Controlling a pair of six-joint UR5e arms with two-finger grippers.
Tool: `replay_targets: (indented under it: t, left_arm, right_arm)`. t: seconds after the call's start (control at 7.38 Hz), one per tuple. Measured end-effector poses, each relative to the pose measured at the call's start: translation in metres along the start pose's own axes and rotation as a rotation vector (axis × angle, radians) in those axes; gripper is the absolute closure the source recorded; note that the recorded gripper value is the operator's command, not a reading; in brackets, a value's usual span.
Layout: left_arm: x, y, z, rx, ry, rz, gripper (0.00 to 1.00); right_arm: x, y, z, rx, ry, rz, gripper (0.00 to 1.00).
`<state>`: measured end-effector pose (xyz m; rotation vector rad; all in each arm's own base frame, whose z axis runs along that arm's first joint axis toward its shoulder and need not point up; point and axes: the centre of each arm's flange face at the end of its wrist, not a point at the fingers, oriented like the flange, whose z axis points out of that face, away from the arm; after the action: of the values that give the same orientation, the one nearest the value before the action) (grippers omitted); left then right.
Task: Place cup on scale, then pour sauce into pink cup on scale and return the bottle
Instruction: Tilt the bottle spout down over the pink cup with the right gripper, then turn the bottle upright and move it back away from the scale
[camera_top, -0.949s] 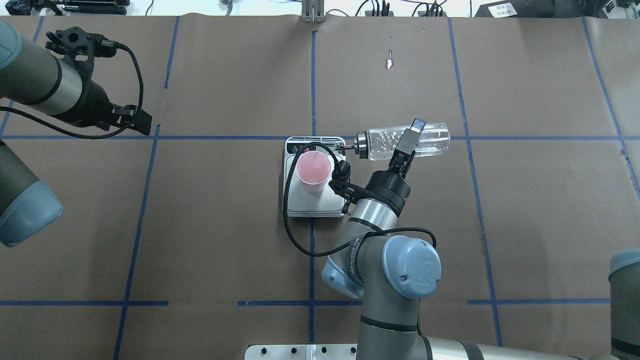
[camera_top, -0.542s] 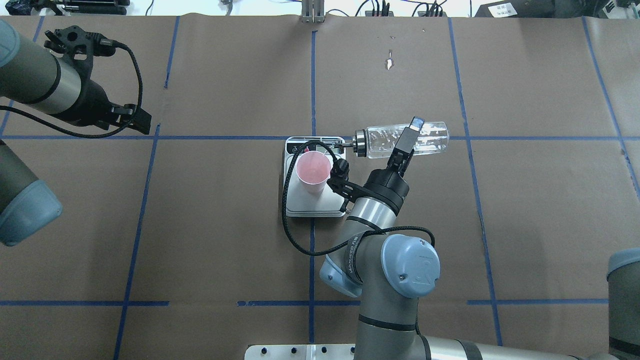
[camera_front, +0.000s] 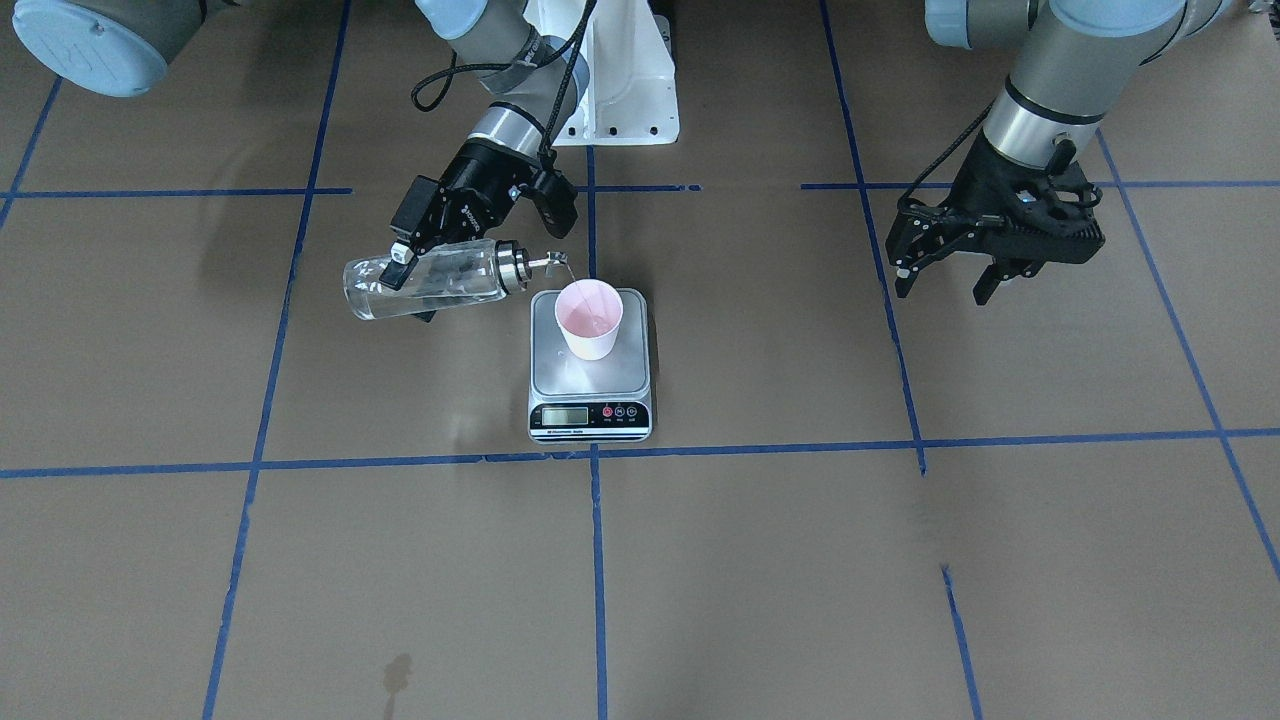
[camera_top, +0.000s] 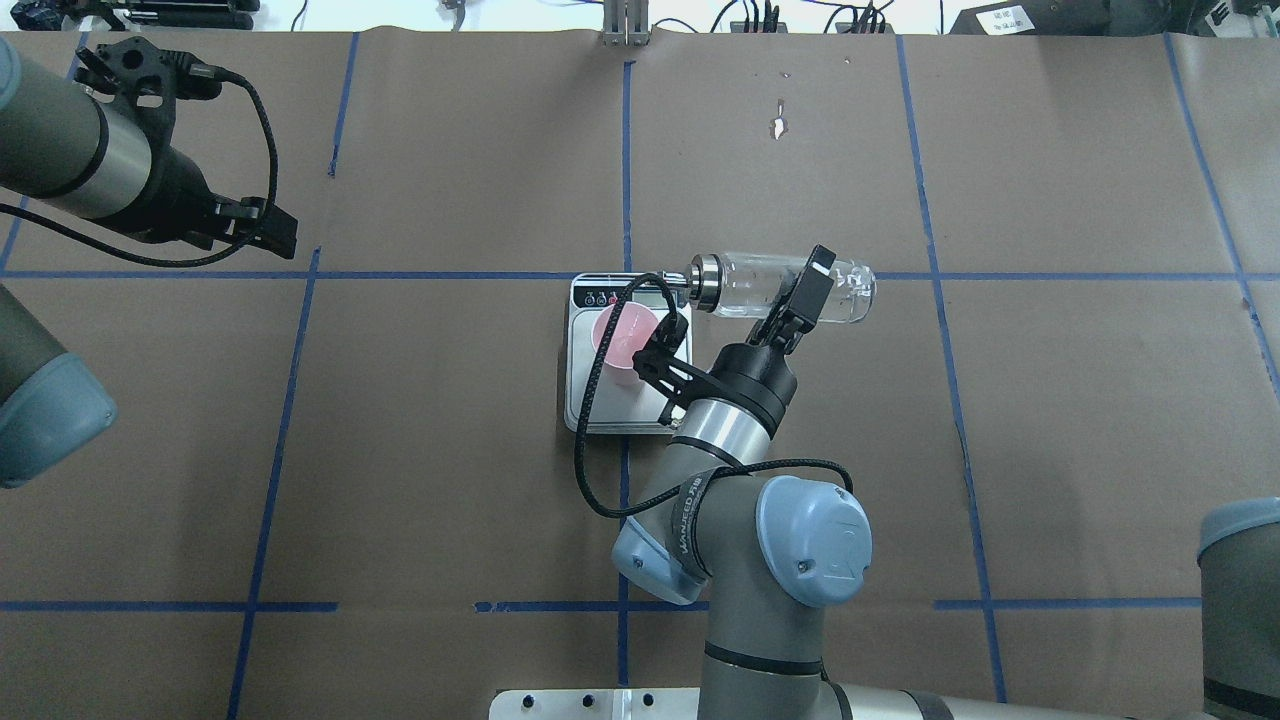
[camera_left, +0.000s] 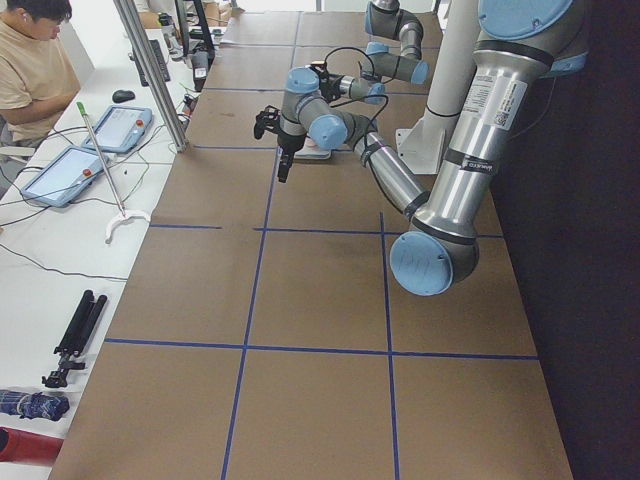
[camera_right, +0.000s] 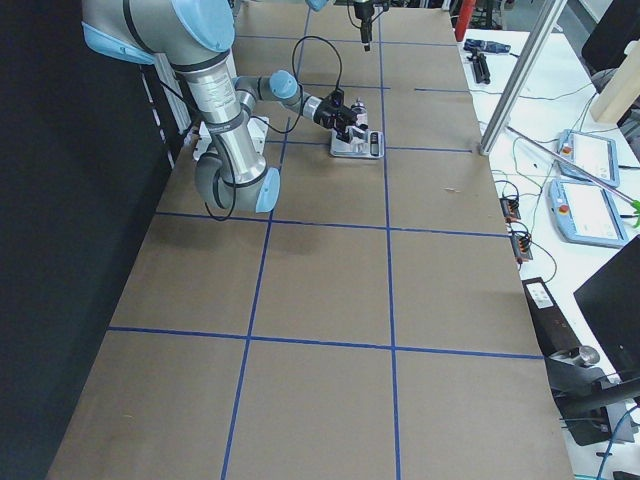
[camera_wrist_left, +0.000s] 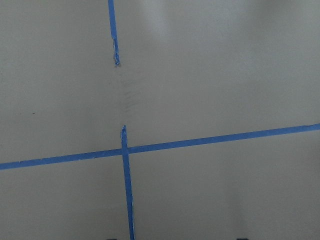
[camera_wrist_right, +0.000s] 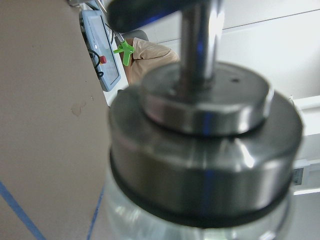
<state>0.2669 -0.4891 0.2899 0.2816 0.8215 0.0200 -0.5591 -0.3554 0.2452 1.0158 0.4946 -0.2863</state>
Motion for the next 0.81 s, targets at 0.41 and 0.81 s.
replay_targets:
  t: [0.41,0.81]
  left_arm:
    - [0.0,-0.002,-0.008,0.015,0.006,0.001,0.16]
    - [-0.001,-0.005,-0.014,0.027,0.008,-0.005,0.16]
  right_arm:
    - [-0.004,-0.007,-0.015,-0.045,-0.172,0.331,1.0]
    - [0.058,-0.016,-0.014,-0.15,-0.382,0.599,1.0]
